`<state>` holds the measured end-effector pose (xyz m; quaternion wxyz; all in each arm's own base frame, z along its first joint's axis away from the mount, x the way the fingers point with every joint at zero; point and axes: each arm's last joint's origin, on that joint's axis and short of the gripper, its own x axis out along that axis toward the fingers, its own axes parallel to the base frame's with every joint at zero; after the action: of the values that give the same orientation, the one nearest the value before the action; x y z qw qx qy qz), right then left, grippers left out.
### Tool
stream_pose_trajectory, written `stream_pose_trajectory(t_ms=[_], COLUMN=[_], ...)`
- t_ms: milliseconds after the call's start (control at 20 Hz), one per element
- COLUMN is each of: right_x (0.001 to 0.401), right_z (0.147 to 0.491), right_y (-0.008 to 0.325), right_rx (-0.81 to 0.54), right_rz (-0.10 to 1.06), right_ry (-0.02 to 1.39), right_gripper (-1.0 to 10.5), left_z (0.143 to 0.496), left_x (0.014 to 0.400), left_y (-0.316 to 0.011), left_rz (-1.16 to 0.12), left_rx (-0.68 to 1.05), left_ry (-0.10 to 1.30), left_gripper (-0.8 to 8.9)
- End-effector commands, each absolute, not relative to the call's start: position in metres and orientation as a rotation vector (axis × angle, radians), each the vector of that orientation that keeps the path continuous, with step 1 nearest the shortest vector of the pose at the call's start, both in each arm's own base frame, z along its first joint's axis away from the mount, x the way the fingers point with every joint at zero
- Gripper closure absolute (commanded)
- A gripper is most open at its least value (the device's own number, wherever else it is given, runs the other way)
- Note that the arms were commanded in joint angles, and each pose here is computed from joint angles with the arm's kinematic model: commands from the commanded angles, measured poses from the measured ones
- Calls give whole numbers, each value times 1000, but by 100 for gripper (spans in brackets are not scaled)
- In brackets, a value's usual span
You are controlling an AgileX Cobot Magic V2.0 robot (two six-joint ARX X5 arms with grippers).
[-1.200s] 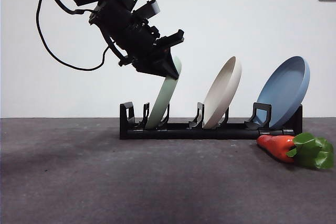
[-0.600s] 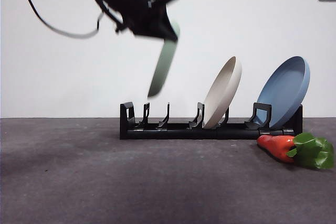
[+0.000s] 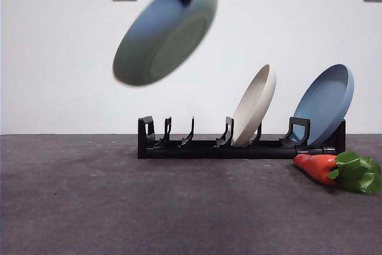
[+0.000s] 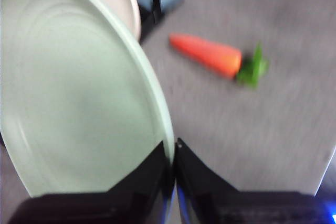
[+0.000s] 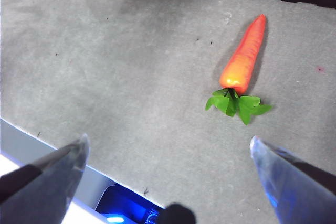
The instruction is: Take the green plate from the plate rack,put the plate on the table,take the carrot from the table,put the carrot in the plate
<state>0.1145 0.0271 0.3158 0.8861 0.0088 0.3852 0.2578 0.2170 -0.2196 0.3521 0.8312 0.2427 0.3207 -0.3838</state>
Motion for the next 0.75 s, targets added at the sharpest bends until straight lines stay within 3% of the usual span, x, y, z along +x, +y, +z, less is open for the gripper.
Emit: stream_pose_trajectory(t_ms=[50,500,750], right_x=[115,117,124], right_z=[317,317,313], right_y=[27,28,29], right_rx=[16,17,22], right_rz=[540,540,539], right_ry=[792,795,828], right_gripper=[257,257,257], left_z=[328,211,175], left_x=[199,171,180], left_y=[-238,-252,-269], left_rz=[-823,-779,-793], left_rx=[660,962,1037], left_ry=[685,712,711], left_gripper=[819,820,820])
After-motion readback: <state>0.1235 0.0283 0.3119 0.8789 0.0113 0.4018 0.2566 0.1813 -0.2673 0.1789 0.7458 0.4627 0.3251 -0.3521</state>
